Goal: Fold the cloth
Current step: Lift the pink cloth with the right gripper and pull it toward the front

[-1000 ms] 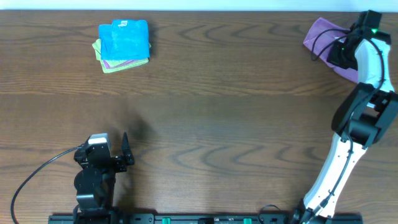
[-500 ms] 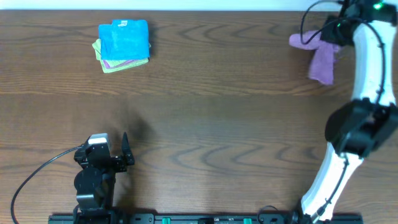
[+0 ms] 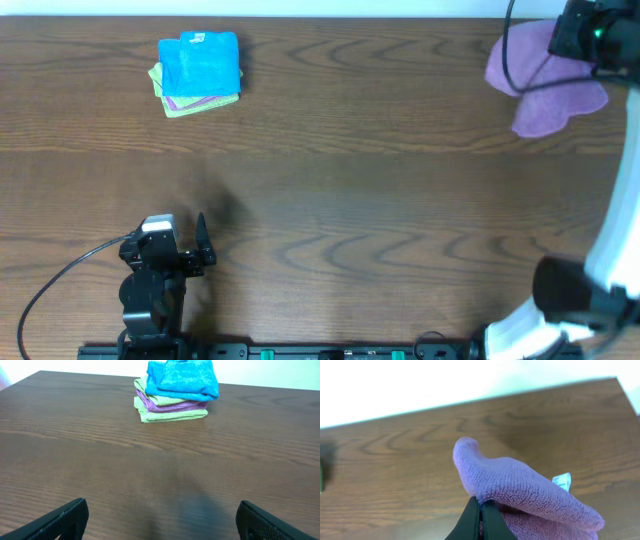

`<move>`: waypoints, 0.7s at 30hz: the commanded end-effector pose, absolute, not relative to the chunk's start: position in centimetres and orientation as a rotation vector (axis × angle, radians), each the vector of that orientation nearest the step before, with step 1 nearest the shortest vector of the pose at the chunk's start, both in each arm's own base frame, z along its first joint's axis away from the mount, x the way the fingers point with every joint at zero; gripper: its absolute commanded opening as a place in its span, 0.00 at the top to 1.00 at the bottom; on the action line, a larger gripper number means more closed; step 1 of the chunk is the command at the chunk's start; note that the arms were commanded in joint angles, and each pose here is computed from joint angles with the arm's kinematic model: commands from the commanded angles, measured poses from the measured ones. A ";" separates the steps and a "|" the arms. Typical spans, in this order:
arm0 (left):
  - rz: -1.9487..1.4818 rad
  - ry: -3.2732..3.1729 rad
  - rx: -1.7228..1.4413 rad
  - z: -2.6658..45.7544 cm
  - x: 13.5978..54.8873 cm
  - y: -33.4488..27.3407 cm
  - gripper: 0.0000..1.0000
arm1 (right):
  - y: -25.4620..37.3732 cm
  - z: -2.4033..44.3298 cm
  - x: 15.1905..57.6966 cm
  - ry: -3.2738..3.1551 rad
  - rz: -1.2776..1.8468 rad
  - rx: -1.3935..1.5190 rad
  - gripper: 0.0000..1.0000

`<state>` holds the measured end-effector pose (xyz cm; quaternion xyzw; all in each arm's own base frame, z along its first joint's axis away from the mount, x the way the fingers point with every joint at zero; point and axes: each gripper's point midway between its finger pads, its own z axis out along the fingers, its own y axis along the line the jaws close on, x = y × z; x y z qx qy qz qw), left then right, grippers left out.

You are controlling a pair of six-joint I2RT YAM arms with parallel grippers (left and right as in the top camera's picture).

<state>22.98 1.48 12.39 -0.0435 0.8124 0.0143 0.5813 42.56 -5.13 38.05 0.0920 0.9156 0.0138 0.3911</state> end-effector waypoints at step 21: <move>0.044 1.923 -0.111 11.2 22.9 1.7 0.05 | 0.6 37.3 16.3 2.385 0.058 0.075 0.98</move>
